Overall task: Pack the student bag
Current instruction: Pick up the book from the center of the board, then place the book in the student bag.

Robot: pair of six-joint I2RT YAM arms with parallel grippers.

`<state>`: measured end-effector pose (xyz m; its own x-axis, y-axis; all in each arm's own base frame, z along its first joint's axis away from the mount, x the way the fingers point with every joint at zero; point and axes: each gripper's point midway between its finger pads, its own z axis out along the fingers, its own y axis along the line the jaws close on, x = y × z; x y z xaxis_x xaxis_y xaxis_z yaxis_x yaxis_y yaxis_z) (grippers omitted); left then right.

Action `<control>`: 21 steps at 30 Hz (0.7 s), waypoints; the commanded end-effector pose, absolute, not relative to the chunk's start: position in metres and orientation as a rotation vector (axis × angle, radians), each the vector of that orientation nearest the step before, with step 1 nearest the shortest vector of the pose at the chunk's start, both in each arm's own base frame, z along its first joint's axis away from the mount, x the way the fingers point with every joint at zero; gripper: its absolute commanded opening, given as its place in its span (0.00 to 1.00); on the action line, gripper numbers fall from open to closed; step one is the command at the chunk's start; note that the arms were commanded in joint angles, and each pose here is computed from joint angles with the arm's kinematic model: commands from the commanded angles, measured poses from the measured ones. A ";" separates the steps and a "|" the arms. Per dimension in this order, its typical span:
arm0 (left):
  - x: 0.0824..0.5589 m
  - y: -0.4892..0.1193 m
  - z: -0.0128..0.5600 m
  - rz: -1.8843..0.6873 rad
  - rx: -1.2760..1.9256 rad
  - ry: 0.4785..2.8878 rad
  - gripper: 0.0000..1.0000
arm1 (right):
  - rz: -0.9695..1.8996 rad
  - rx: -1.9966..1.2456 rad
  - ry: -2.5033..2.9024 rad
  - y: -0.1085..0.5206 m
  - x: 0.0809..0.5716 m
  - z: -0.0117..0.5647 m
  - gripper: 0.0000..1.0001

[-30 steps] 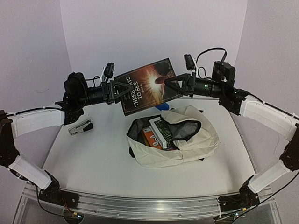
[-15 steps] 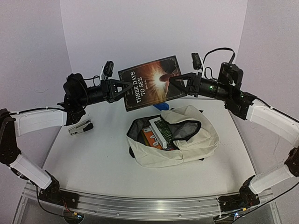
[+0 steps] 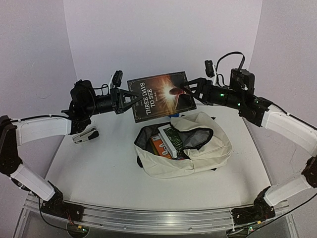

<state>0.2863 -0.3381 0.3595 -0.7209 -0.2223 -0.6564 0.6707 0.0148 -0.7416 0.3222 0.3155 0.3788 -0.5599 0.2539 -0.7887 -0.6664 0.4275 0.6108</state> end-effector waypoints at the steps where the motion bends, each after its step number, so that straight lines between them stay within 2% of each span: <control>1: 0.307 -0.318 0.350 -1.607 0.282 1.764 0.00 | 0.874 -0.232 1.875 0.275 0.356 0.369 0.85; 4: 0.326 -0.295 0.327 -1.563 0.123 1.861 0.00 | 0.592 -0.157 2.025 0.244 0.370 0.334 0.98; 9: 0.341 -0.267 0.301 -1.543 -0.032 1.940 0.00 | 0.296 -0.141 2.206 0.209 0.372 0.282 0.98; 16: 0.349 -0.255 0.282 -1.516 -0.113 2.014 0.00 | 0.281 -0.297 2.410 0.220 0.359 0.206 0.98; 21: 0.345 -0.262 0.274 -1.570 -0.100 2.059 0.00 | 0.289 -0.343 2.461 0.227 0.360 0.185 0.98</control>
<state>0.3494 -0.2543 0.2354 -0.8571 -0.3976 -0.3275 0.1620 0.3955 -0.9041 0.3651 0.2224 0.1980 -0.7493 -0.1179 -0.6517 -0.2637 0.9558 0.1302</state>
